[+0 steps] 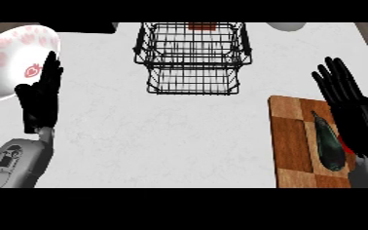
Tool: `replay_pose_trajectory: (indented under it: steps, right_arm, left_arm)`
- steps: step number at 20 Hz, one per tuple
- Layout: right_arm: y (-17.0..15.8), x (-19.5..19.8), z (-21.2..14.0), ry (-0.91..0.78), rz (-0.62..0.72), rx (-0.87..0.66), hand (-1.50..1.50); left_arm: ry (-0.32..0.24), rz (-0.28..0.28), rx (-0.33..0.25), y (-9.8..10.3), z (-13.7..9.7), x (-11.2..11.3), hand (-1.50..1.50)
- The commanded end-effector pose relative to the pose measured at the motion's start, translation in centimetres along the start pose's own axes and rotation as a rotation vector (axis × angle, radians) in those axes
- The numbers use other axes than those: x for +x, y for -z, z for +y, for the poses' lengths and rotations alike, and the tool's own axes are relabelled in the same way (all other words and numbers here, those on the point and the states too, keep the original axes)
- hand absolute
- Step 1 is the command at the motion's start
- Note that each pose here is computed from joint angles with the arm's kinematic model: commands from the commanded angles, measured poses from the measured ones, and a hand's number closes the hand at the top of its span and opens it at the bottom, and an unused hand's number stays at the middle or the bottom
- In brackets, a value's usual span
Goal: Pick the can from the cutting board and place it in the tiered basket
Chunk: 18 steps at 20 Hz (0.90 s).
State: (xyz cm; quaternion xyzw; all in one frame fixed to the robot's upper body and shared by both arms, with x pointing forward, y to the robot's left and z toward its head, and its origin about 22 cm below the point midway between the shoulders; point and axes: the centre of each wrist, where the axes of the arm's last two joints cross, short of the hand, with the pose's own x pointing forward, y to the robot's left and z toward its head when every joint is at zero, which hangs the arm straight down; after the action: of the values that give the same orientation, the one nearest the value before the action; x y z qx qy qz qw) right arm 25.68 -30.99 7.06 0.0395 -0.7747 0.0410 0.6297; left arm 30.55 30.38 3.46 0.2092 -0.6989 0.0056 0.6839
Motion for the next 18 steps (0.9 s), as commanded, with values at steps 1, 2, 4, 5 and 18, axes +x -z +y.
replay_pose_trajectory:
  steps: [1, 2, 4, 5, 18]
  right_arm:
    - [0.3, -0.5, -3.0, 0.022, -0.071, 0.084, 1.50]
    - [-0.9, 0.6, -4.9, 0.031, -0.133, 0.089, 1.50]
    - [-2.1, 2.5, -7.6, 0.003, -0.265, 0.140, 1.50]
    - [-2.2, 2.6, -8.0, 0.024, -0.334, 0.161, 1.50]
    - [-12.3, 0.3, -18.8, -0.403, -0.275, -0.068, -1.50]
  left_arm:
    - [-0.024, 0.050, -0.034, 0.3, -0.5, 0.0, 0.00]
    - [-0.038, 0.044, -0.092, -0.2, -1.7, 0.5, 0.00]
    - [-0.127, 0.097, -0.234, -3.0, -3.4, -1.2, 0.00]
    - [-0.156, 0.101, -0.294, -2.5, -5.3, 0.4, 0.00]
    - [-0.232, 0.165, -0.503, -4.1, -7.2, 1.5, 0.00]
